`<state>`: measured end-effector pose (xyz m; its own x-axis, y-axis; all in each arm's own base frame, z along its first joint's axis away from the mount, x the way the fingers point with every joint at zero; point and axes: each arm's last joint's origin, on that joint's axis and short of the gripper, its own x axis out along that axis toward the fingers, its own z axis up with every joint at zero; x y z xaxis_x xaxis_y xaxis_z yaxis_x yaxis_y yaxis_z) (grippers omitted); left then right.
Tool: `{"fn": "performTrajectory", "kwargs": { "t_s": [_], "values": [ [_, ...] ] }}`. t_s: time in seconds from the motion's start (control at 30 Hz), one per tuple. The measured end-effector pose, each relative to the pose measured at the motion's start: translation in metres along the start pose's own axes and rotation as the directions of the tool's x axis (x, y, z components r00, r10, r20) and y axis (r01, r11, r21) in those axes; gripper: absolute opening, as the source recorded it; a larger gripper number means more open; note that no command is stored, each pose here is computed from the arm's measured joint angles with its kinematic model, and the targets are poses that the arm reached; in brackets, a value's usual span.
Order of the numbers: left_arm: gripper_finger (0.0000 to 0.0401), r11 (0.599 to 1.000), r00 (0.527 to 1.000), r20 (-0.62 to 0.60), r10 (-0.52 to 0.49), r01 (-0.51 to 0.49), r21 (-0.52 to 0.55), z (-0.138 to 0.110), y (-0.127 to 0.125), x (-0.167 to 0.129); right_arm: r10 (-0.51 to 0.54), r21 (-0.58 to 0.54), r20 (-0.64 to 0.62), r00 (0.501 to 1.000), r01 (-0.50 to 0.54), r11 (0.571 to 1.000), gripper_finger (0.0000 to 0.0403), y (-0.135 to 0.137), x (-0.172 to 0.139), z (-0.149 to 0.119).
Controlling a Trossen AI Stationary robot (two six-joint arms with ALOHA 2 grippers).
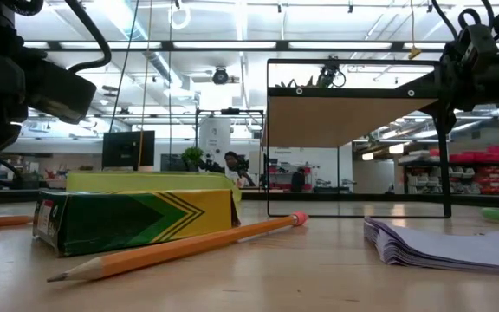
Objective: Pack school essentials
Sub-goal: Put the left pencil into the supply box
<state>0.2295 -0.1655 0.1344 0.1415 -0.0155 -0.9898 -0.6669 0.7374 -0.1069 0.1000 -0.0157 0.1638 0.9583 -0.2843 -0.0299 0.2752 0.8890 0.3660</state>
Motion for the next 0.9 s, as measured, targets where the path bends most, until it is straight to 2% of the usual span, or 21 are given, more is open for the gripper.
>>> {"fn": "performTrajectory", "kwargs": {
  "t_s": [0.2,0.37,0.9],
  "values": [
    [0.0008,1.000,1.000,-0.005,0.002,-0.002,0.011,0.001,-0.001,-0.003,0.000,0.000,0.000,1.000,0.000,1.000,0.0093,0.000,0.000,0.000],
    [0.0009,0.997,0.997,-0.033,0.065,-0.063,0.048,0.002,-0.002,-0.012,0.000,0.000,0.000,1.000,0.000,1.000,0.0093,0.000,0.000,0.000],
    [0.0005,0.994,0.998,-0.037,0.051,-0.047,0.096,0.009,-0.001,-0.021,0.000,0.000,0.000,1.000,0.000,1.000,0.0093,0.000,0.000,0.000]
  ]
}}
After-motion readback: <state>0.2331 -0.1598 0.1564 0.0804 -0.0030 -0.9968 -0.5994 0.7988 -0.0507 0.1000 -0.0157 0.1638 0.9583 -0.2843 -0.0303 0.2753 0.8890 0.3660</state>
